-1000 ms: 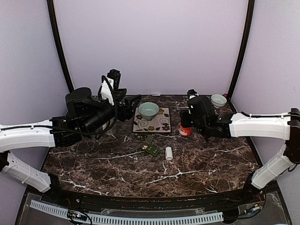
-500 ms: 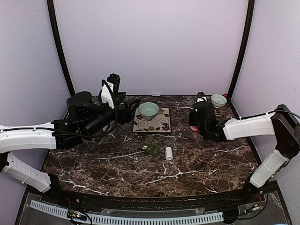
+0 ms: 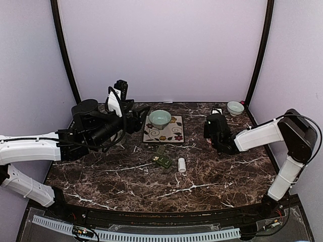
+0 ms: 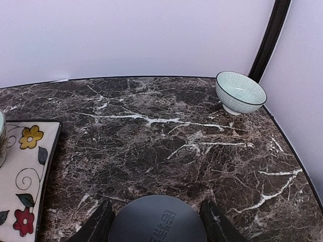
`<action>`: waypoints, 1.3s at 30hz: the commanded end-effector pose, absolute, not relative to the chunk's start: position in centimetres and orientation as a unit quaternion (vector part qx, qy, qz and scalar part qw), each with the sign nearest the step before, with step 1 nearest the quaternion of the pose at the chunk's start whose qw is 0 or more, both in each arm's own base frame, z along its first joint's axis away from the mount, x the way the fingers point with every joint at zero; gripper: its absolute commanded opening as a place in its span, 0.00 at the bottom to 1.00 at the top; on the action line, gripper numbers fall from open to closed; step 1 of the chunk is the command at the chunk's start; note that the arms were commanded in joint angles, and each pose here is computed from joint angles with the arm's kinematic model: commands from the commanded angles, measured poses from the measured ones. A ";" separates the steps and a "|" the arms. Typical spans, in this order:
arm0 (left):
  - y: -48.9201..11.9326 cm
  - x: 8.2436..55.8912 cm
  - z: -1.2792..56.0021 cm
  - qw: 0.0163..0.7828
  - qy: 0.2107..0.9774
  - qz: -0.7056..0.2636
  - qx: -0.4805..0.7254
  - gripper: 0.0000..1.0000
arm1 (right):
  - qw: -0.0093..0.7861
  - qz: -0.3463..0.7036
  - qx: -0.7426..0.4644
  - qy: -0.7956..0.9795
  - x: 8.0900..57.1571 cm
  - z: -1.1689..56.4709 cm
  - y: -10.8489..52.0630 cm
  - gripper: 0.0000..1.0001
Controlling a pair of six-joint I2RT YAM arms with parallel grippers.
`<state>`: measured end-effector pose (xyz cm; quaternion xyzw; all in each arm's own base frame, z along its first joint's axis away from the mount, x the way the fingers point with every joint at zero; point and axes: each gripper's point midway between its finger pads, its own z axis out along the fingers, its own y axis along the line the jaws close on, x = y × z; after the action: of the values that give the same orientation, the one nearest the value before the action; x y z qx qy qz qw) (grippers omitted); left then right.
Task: Sort the pills into containers
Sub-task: Place the pill bottle at the center of the board.
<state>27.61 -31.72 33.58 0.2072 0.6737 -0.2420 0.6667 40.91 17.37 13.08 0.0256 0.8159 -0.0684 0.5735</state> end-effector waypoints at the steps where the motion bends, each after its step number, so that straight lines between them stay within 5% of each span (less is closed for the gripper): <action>1: -30.8 27.2 35.0 0.681 0.658 -0.259 0.192 0.70 | 0.595 -0.057 0.059 0.800 41.4 14.0 16.8 0.00; 23: -30.7 27.2 34.5 0.679 0.660 -0.262 0.189 0.70 | 0.573 -0.061 0.079 0.814 40.4 11.1 15.8 0.17; 34: -30.6 27.1 34.4 0.678 0.660 -0.263 0.189 0.71 | 0.575 -0.053 0.084 0.812 40.1 11.6 15.7 0.55; 39: -30.6 27.1 34.4 0.677 0.661 -0.262 0.189 0.71 | 0.579 -0.049 0.083 0.809 40.0 12.4 15.7 0.63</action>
<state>27.50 -31.31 33.06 0.1994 0.6744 -0.2478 0.6664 40.17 16.23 11.21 0.0736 0.8168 -0.0540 0.5696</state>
